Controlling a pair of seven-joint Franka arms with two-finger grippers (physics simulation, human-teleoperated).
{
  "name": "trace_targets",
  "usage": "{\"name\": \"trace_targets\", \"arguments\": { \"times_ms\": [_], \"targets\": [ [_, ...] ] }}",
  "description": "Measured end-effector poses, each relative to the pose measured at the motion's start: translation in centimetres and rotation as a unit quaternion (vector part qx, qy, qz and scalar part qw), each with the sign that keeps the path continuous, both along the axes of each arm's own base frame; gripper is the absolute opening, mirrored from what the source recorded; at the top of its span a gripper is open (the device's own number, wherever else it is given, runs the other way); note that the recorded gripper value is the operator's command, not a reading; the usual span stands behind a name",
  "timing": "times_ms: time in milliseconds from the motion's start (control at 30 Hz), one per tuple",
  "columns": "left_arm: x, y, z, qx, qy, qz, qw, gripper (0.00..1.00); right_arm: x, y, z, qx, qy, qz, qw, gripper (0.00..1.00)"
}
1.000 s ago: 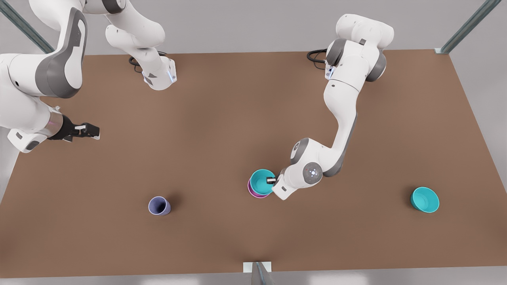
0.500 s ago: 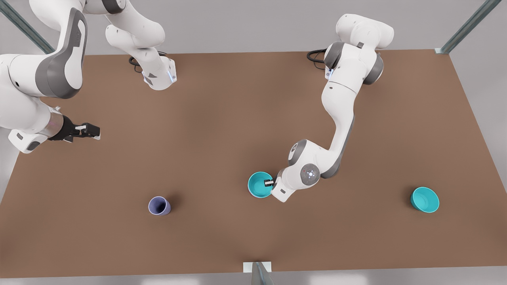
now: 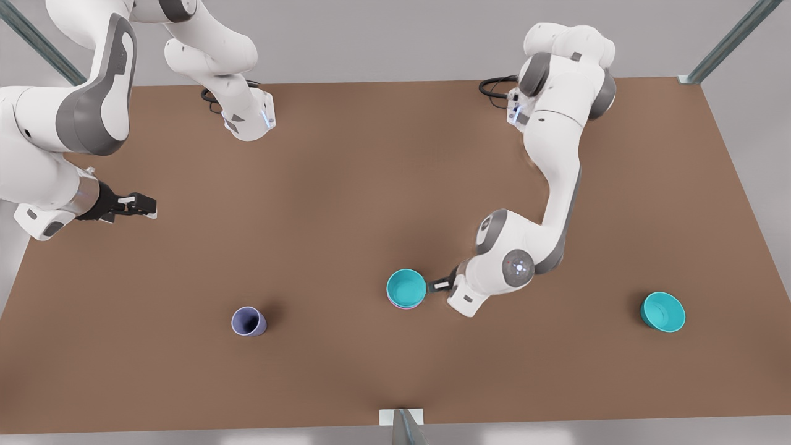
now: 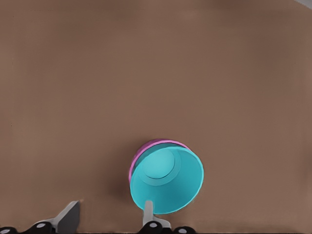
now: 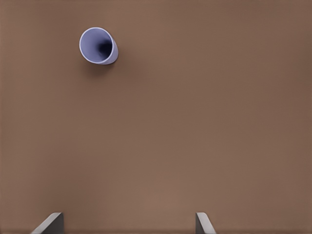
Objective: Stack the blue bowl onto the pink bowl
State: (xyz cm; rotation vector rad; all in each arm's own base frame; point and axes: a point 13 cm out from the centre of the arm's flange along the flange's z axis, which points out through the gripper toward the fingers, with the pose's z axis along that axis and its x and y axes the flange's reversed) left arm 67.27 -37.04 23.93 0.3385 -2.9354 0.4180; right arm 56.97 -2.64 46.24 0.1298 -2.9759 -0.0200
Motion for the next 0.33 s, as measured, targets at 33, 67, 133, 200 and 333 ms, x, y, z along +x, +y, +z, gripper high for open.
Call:
{"name": "trace_targets", "arguments": {
  "times_ms": [33, 67, 133, 200, 333],
  "targets": [
    [0.4, 3.2, 4.8, 0.014, -0.010, 0.004, 1.000, 1.00, 0.0, 0.0, 0.0, 0.000, 0.000, 0.000, 1.000, 1.00],
    [0.4, 6.7, 9.4, 0.026, -0.019, 0.013, 0.999, 1.00, 0.0, 0.0, 0.0, 0.000, 0.000, 0.000, 1.000, 1.00],
    [-1.7, 10.8, 16.6, 0.063, -0.030, 0.008, 0.998, 1.00, 0.1, 0.0, 0.1, 0.000, -0.001, 0.000, 1.000, 1.00],
    [-6.9, 14.5, 19.9, 0.115, -0.015, -0.016, 0.993, 1.00, 0.1, 0.0, 0.1, 0.000, -0.002, 0.001, 1.000, 1.00],
    [-10.9, 19.1, 21.9, 0.164, 0.008, -0.044, 0.986, 1.00, 0.1, 0.0, 0.0, 0.000, -0.003, 0.001, 1.000, 1.00]
  ]
}}
